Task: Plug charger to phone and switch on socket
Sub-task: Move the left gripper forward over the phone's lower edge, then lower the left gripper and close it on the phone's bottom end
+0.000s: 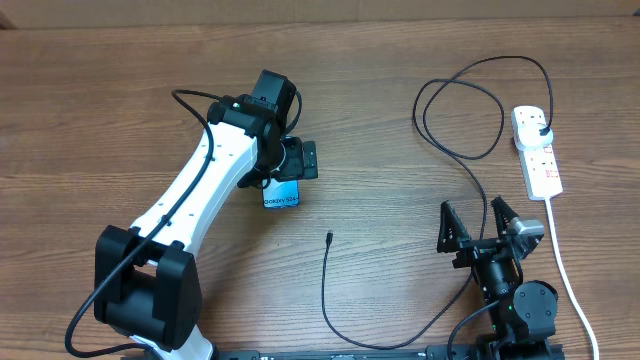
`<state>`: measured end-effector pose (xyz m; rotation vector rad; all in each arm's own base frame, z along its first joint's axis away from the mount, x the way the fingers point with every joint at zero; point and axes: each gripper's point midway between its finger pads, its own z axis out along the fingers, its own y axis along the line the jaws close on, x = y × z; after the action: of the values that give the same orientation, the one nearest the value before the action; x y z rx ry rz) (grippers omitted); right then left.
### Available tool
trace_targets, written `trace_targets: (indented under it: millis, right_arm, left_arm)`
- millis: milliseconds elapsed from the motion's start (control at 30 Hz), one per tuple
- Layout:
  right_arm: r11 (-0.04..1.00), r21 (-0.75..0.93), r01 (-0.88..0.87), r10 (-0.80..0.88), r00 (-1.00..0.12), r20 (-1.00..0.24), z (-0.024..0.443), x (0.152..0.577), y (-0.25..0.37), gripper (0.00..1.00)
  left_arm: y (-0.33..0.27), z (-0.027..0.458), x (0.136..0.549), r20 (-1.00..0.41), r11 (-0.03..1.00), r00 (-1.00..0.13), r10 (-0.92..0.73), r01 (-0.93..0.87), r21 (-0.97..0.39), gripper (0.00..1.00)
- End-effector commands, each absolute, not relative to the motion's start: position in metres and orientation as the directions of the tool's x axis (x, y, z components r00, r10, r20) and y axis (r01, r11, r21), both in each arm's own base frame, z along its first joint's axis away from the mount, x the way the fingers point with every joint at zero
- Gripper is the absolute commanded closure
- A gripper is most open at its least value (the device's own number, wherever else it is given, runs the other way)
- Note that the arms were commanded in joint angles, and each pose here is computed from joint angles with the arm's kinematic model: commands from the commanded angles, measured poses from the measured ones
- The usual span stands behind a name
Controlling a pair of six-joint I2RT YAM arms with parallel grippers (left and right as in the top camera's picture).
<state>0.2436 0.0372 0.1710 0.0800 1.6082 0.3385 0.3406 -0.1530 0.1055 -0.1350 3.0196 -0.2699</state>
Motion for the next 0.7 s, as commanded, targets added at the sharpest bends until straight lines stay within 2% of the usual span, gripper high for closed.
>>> trace_targets:
  millis: [0,667]
  right_arm:
    - [0.957,0.249,-0.15,0.243,-0.06,-0.968,0.17,0.244,0.036,0.0]
    - [0.957,0.249,-0.15,0.243,-0.06,-0.968,0.17,0.244,0.036,0.0]
  left_arm:
    - [-0.152,0.104,0.345,-0.112,0.983,-0.988,-0.109,-0.09,-0.161,0.0]
    - [-0.146,0.103,0.355,-0.16,0.982,-0.974,-0.16,-0.14,-0.131,0.0]
